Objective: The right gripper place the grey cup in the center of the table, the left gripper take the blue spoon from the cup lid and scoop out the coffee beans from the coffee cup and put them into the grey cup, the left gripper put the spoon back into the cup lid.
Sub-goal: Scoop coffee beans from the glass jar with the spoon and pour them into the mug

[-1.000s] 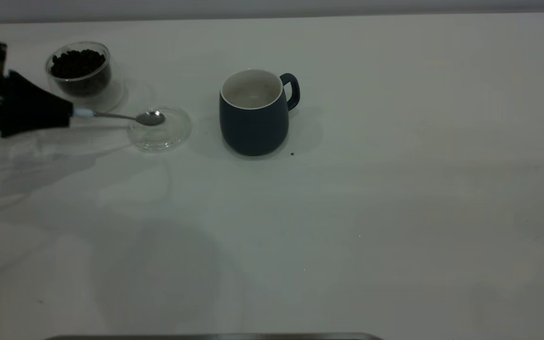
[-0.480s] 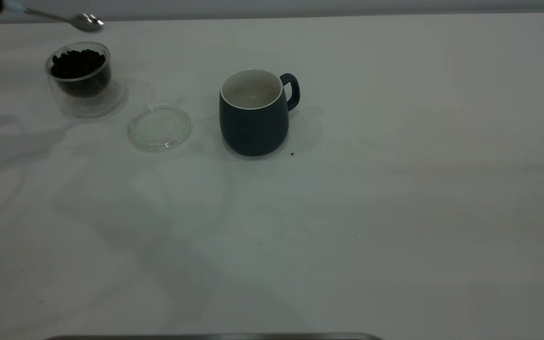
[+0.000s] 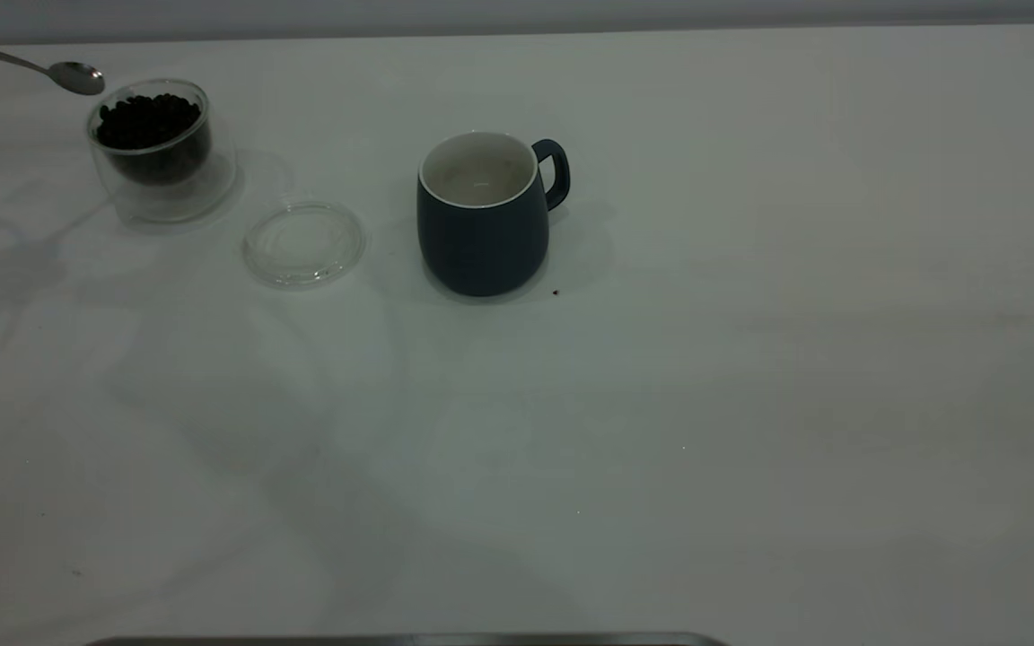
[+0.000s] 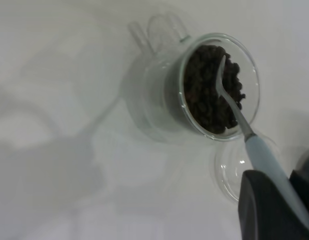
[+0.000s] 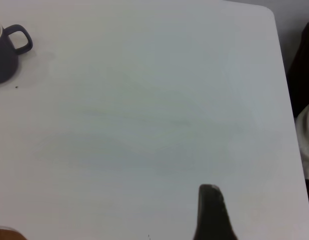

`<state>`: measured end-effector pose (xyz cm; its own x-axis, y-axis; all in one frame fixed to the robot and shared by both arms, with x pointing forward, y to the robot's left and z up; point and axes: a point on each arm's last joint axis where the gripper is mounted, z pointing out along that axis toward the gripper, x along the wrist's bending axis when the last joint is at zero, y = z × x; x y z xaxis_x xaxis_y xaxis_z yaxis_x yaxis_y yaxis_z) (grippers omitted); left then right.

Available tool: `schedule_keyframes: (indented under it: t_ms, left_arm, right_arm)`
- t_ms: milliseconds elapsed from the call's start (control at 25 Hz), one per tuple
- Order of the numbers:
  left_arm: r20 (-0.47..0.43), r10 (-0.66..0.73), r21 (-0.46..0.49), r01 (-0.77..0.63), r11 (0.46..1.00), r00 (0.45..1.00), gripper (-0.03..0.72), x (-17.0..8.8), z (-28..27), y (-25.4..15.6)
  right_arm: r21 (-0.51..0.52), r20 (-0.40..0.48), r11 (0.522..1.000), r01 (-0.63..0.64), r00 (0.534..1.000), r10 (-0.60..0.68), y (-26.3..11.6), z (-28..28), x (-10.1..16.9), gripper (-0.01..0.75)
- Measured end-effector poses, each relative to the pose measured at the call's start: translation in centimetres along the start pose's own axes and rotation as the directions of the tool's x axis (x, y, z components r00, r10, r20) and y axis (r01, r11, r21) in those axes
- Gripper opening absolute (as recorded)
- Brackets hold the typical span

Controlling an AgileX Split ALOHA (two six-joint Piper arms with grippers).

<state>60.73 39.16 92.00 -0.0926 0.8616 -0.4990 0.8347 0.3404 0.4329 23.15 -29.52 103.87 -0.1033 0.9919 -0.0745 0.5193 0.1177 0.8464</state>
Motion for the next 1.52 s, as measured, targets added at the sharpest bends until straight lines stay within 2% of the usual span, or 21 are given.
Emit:
schedule_keyframes:
  t_ms: [520,800,1160,1360,1520]
  left_arm:
    - [0.05,-0.062,0.12,0.055,0.991,0.997,0.132,1.7,3.4,-1.4]
    - [0.057,-0.095,0.147,0.086,0.985,0.994,0.132,2.4,4.5,-2.0]
    - [0.099,-0.098,0.122,0.086,0.989,0.99,0.132,2.8,3.8,-0.4]
    - [0.133,-0.155,0.114,0.14,0.984,0.979,0.131,4.1,2.4,0.5]
    - [0.167,-0.213,0.147,0.189,0.971,0.963,0.131,5.7,2.4,0.2]
  right_arm:
    - [0.0,0.0,1.0,0.0,1.0,0.0,0.0,0.0,0.0,0.459]
    - [0.0,0.0,1.0,0.0,1.0,0.0,0.0,0.0,0.0,0.459]
    - [0.0,0.0,1.0,0.0,1.0,0.0,0.0,0.0,0.0,0.459]
    - [0.0,0.0,1.0,0.0,1.0,0.0,0.0,0.0,0.0,0.459]
    - [0.0,0.0,1.0,0.0,1.0,0.0,0.0,0.0,0.0,0.459]
